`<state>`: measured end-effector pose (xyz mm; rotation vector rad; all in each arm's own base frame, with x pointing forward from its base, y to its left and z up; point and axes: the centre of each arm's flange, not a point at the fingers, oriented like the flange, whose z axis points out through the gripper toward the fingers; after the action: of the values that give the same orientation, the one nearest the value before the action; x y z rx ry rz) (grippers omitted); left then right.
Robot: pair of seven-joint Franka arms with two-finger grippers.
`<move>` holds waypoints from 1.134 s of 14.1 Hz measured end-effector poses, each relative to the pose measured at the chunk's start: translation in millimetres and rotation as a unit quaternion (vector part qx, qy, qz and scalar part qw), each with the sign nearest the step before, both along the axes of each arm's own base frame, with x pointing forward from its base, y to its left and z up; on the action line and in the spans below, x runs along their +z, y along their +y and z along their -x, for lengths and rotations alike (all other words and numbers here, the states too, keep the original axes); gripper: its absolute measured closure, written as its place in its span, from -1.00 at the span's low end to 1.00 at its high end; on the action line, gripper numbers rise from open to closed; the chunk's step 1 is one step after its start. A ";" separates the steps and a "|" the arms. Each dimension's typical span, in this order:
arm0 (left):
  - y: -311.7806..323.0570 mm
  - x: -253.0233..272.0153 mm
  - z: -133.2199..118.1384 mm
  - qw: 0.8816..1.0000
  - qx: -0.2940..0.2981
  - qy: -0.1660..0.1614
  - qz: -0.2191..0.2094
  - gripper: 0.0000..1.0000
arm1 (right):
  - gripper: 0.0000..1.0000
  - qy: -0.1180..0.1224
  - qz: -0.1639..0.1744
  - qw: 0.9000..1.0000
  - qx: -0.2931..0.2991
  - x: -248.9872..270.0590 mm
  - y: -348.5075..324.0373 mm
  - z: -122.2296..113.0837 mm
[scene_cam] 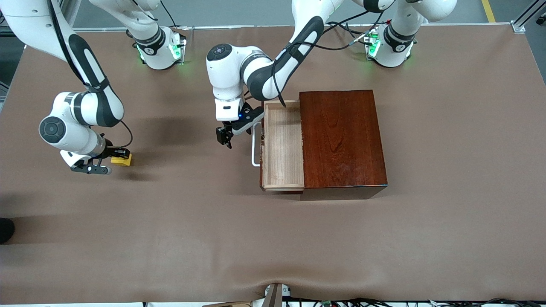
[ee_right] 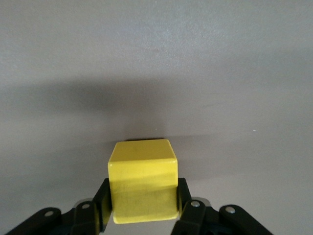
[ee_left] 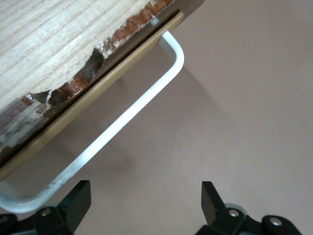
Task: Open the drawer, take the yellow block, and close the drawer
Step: 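Set the cube down with the right gripper while the left gripper hooks the handle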
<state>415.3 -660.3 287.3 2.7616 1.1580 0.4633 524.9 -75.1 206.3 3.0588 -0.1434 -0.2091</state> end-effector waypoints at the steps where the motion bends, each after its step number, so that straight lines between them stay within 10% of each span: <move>1: 0.2 -0.2 0.0 1.000 0.000 0.000 -0.001 -1.00 | -0.11 0.001 0.000 1.000 -0.001 -1.7 -0.6 0.5; 5: 2.9 -2.7 -0.1 1.000 0.004 0.005 -0.012 -1.00 | -0.18 0.003 0.000 1.000 -0.002 -3.9 -2.6 1.1; 9: 3.0 -2.3 -0.2 1.000 0.003 0.005 -0.012 -1.00 | -0.97 0.003 -0.001 1.000 -0.001 -3.0 -1.2 0.0; 16: 10.5 1.0 -7.2 1.000 0.011 0.010 -0.025 -1.00 | -1.00 0.073 0.005 0.997 -0.005 65.3 0.9 -35.8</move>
<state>422.5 -649.7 288.4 2.8038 1.1984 0.4742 560.7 -74.1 271.7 3.0200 -0.1494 -0.4297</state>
